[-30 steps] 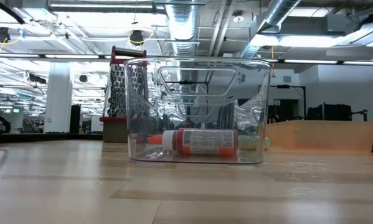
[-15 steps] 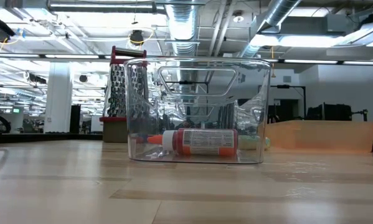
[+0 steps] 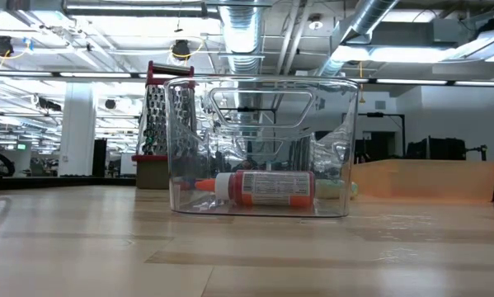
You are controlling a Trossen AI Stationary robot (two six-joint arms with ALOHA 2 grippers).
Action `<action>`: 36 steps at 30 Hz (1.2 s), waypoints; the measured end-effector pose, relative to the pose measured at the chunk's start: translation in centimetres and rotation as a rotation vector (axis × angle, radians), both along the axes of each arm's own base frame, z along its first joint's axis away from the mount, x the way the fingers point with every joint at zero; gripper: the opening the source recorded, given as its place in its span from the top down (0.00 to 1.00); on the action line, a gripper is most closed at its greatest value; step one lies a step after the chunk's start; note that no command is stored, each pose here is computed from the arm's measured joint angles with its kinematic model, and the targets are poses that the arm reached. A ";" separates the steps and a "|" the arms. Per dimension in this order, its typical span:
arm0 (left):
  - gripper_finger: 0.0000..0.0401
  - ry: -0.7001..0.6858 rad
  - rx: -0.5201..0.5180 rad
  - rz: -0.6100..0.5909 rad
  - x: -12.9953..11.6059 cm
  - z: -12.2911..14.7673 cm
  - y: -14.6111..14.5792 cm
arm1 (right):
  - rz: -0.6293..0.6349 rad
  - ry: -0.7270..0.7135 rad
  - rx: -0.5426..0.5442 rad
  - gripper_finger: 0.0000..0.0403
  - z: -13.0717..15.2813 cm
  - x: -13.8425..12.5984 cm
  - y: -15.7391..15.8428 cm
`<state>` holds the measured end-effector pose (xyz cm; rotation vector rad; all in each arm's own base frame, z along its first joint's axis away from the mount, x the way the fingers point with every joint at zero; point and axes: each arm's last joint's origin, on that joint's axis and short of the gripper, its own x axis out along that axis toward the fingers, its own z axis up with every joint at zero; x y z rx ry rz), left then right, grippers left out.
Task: Pick & Place Food Item
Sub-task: Put the white donut into the black bin, then put the blue donut into the black bin
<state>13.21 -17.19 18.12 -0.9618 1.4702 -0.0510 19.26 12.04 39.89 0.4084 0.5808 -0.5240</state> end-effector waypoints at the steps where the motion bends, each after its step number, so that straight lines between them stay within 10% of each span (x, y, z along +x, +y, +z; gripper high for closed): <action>1: 0.71 0.006 0.002 0.006 0.0 -0.1 0.0 | 0.000 0.000 0.000 0.51 0.0 0.0 0.0; 16: 0.70 0.073 -0.007 -0.010 0.8 -2.0 -1.3 | 0.008 -0.004 -0.008 0.51 0.0 -0.2 0.2; 36: 0.43 0.102 0.003 -0.007 0.4 -2.1 -1.3 | 0.011 0.009 -0.011 0.51 -0.1 -0.2 0.2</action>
